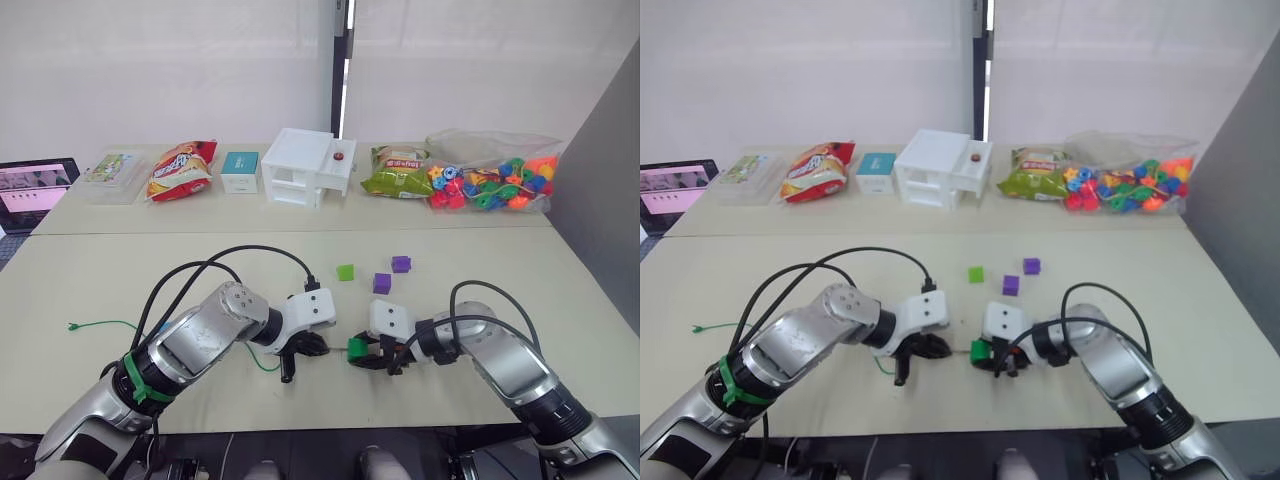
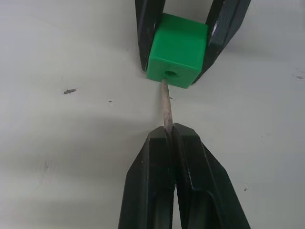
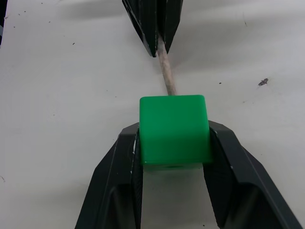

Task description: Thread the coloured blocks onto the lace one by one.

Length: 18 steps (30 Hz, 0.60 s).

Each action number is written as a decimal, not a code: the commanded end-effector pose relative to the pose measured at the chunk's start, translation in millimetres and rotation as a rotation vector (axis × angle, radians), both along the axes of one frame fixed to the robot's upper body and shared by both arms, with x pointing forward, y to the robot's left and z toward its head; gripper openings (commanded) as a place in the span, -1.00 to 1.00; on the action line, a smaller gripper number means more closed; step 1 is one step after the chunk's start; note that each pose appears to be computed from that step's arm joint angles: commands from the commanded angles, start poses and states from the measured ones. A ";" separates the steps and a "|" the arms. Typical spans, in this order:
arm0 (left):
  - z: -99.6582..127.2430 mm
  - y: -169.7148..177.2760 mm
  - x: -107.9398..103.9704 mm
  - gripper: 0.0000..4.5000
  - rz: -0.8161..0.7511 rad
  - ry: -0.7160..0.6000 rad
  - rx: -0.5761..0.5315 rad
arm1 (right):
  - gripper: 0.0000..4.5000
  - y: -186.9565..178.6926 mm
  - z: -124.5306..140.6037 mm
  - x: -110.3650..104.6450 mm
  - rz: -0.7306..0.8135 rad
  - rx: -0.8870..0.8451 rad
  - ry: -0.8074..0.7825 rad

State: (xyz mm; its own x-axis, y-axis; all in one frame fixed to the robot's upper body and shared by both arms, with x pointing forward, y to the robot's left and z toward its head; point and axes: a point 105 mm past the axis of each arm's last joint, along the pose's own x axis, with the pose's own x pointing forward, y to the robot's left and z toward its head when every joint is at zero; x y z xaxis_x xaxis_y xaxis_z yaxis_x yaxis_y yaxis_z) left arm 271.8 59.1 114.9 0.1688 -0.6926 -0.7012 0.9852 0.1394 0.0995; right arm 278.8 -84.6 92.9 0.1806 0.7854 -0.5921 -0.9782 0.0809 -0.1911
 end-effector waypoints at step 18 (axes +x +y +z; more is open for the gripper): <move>2.0 -21.0 -4.2 -1.00 -0.042 -0.021 -0.161 | -0.47 12.5 7.9 -6.0 0.022 0.072 0.015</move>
